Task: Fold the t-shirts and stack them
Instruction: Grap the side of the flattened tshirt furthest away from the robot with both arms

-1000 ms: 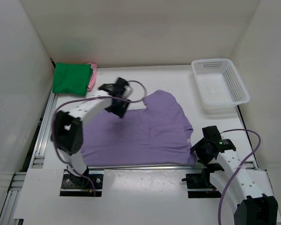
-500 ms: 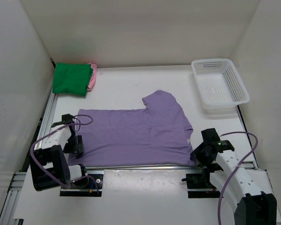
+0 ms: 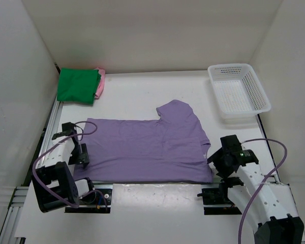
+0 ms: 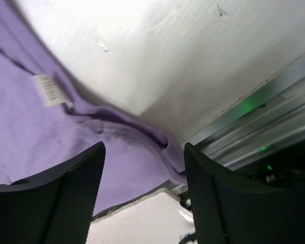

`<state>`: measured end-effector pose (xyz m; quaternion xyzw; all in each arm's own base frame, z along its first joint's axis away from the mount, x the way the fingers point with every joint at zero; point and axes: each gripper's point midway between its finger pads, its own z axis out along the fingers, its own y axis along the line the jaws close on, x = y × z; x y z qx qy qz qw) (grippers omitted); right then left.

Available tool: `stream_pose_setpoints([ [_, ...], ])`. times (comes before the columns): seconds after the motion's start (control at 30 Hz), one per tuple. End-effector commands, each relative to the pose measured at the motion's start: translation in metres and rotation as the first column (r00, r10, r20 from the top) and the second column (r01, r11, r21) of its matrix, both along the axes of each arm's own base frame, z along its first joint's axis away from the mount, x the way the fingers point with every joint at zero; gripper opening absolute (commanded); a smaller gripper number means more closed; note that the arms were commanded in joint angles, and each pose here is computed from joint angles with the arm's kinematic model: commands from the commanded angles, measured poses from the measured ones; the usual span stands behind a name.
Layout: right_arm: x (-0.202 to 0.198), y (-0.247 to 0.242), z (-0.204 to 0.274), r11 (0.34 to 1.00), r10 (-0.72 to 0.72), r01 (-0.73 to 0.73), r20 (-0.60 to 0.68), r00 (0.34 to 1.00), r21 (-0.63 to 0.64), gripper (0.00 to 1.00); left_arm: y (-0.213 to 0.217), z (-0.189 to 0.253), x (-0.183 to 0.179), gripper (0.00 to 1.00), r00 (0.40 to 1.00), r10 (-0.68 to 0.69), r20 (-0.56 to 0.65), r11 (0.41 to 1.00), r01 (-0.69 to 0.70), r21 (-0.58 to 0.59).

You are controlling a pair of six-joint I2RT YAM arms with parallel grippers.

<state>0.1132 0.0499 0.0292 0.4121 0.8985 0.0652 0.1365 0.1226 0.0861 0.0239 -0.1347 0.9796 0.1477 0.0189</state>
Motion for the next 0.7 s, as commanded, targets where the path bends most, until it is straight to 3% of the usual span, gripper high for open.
stream_pose_setpoints([
  [0.0,0.025,-0.012,0.037,0.996,0.012,-0.006,0.07,0.997,-0.085,0.69,0.016,0.039,0.047,0.95,0.98,0.015,0.198,0.998,-0.027,0.06],
  [0.07,0.039,-0.015,0.058,0.991,0.067,-0.055,0.097,0.993,-0.126,0.72,0.022,0.065,0.067,1.0,0.962,0.01,0.274,0.996,-0.033,0.08],
  [0.1,0.062,-0.011,0.088,0.989,0.098,-0.074,0.189,0.977,-0.128,0.75,0.031,0.091,0.088,1.0,0.933,0.01,0.359,0.993,-0.05,0.103],
  [0.13,0.074,-0.006,0.102,0.975,0.193,-0.16,0.228,0.954,-0.155,0.94,0.029,0.1,0.1,1.0,0.922,0.005,0.386,0.995,-0.041,0.086],
  [0.17,0.095,0.008,0.112,0.963,0.261,-0.232,0.257,0.931,-0.139,1.0,0.022,0.102,0.118,1.0,0.91,-0.003,0.414,1.0,-0.008,0.026],
  [0.23,0.124,0.024,0.132,0.932,0.361,-0.334,0.283,0.889,-0.138,1.0,0.014,0.117,0.15,1.0,0.885,-0.029,0.465,0.999,0.043,-0.02],
  [0.3,0.174,0.036,0.153,0.884,0.466,-0.432,0.263,0.845,-0.18,1.0,0.012,0.098,0.175,1.0,0.913,-0.046,0.406,0.997,0.068,-0.042],
  [0.33,0.195,0.04,0.132,0.851,0.522,-0.496,0.164,0.837,-0.174,1.0,0.01,0.102,0.195,0.96,0.905,-0.065,0.42,0.995,0.089,-0.036],
  [0.43,0.27,0.053,0.169,0.82,0.567,-0.523,0.206,0.798,-0.231,1.0,0.004,0.069,0.232,0.93,0.925,-0.079,0.372,0.988,0.121,-0.091],
  [0.47,0.297,0.056,0.135,0.801,0.588,-0.555,0.121,0.8,-0.225,1.0,0.006,0.078,0.253,0.93,0.911,-0.082,0.405,0.987,0.13,-0.092],
  [0.5,0.313,0.06,0.132,0.8,0.589,-0.559,0.104,0.802,-0.218,0.98,0.006,0.073,0.262,0.92,0.912,-0.082,0.401,0.985,0.136,-0.108],
  [0.53,0.35,0.07,0.164,0.798,0.597,-0.547,0.203,0.776,-0.255,0.97,0.003,0.056,0.271,0.92,0.924,-0.08,0.374,0.979,0.142,-0.143],
  [0.57,0.371,0.074,0.121,0.793,0.6,-0.565,0.135,0.789,-0.227,0.94,0.004,0.062,0.288,0.92,0.909,-0.083,0.408,0.978,0.152,-0.14],
  [0.67,0.416,0.096,0.094,0.79,0.613,-0.59,0.203,0.763,-0.168,0.91,-0.003,0.051,0.31,0.92,0.909,-0.099,0.406,0.971,0.178,-0.161],
])
